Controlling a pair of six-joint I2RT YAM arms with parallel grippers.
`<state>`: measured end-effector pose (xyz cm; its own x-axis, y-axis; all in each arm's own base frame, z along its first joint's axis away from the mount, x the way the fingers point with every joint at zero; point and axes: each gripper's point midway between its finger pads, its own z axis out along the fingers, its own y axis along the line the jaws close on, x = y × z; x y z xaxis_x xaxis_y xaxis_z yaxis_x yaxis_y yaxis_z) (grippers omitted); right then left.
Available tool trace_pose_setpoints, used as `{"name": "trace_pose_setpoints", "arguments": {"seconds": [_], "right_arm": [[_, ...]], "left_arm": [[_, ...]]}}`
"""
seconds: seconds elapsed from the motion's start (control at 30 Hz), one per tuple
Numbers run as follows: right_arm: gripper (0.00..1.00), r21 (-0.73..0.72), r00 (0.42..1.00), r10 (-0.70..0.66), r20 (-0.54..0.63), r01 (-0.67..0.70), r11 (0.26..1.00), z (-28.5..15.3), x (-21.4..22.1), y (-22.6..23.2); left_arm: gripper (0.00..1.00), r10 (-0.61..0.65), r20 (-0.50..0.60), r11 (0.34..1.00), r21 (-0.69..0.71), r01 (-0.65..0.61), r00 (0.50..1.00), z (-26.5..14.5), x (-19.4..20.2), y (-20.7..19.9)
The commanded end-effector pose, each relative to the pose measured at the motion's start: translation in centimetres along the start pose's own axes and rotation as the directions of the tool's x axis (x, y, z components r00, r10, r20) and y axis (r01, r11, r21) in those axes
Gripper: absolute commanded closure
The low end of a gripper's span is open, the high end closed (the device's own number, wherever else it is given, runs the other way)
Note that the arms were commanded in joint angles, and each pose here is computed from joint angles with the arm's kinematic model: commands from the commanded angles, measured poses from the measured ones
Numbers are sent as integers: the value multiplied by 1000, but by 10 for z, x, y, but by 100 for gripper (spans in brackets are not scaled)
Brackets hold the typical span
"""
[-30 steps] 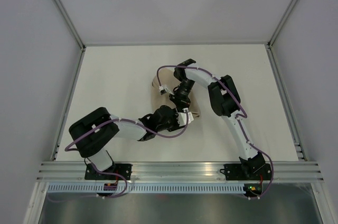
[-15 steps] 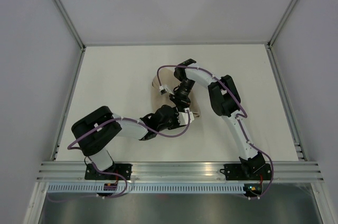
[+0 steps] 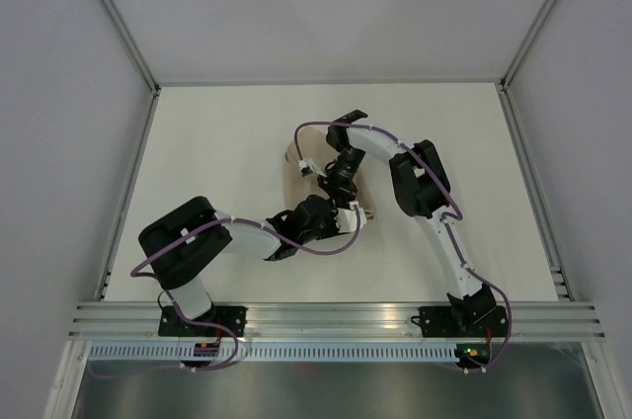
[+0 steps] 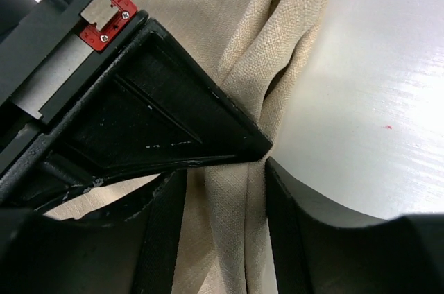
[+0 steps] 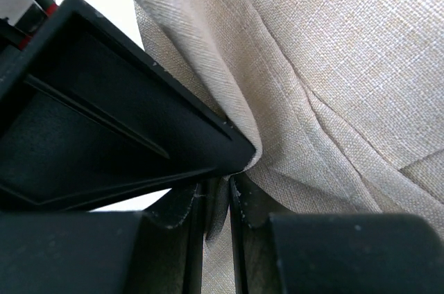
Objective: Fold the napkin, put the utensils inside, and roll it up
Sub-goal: Roll the napkin at the center of the board.
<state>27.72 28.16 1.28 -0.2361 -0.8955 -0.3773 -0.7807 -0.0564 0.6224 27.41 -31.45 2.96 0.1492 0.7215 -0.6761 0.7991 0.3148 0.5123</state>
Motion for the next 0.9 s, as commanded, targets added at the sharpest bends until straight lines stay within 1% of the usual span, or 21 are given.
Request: {"name": "trace_pose_setpoints", "arguments": {"seconds": [0.0, 0.03, 0.1, 0.13, 0.2, 0.23, 0.3, 0.33, 0.4, 0.47, 0.63, 0.73, 0.77, 0.87], "right_arm": [[90, 22, 984, 4, -176, 0, 1000, 22, 54, -36], [90, 21, 984, 5, -175, -1, 1000, 22, 55, -35], [90, 19, 986, 3, -167, 0, 1000, 21, 55, -34], [90, 18, 986, 3, -166, 0, 1000, 20, 54, -34], [90, 13, 988, 2, -157, 0, 1000, 20, 54, -32], [90, 13, 988, -3, -152, 5, 1000, 19, 52, -30], [90, 10, 989, -4, -147, 6, 1000, 19, 51, -28], [89, 15, 990, -11, -142, 13, 1000, 17, 49, -27], [88, 13, 992, -15, -128, 17, 1000, 15, 46, -24], [82, 30, 994, -25, -110, 28, 999, 10, 41, -22], [65, 130, 998, -53, -33, 57, 990, -11, 20, -20], [52, 207, 997, -71, 15, 66, 976, -26, 9, -19], [47, 226, 998, -59, 27, 51, 973, -29, 7, -18], [40, 282, 996, -62, 62, 42, 959, -40, 2, -16]], "left_arm": [[48, 57, -1, 998, 14, -57, 998, 9, -8, 2], [49, 62, -6, 998, 28, -62, 998, 10, -6, -1], [62, 66, -16, 997, 45, -65, 998, 13, -5, -3], [73, 66, -17, 997, 51, -65, 998, 14, -7, -4], [80, 71, -33, 995, 68, -68, 997, 15, -4, -7], [86, 72, -36, 995, 77, -69, 997, 17, -4, -8], [91, 75, -49, 993, 94, -70, 996, 18, -1, -11], [96, 73, -49, 992, 103, -68, 996, 19, -2, -12], [98, 67, -60, 990, 129, -59, 996, 18, 0, -17], [98, 54, -79, 987, 152, -42, 995, 18, 2, -21], [98, 11, -77, 982, 190, 4, 997, 17, -3, -26], [98, -22, -76, 973, 228, 39, 997, 16, -6, -30], [98, -32, -80, 971, 236, 50, 996, 16, -5, -31], [98, -50, -76, 965, 254, 68, 996, 16, -7, -32]]}}
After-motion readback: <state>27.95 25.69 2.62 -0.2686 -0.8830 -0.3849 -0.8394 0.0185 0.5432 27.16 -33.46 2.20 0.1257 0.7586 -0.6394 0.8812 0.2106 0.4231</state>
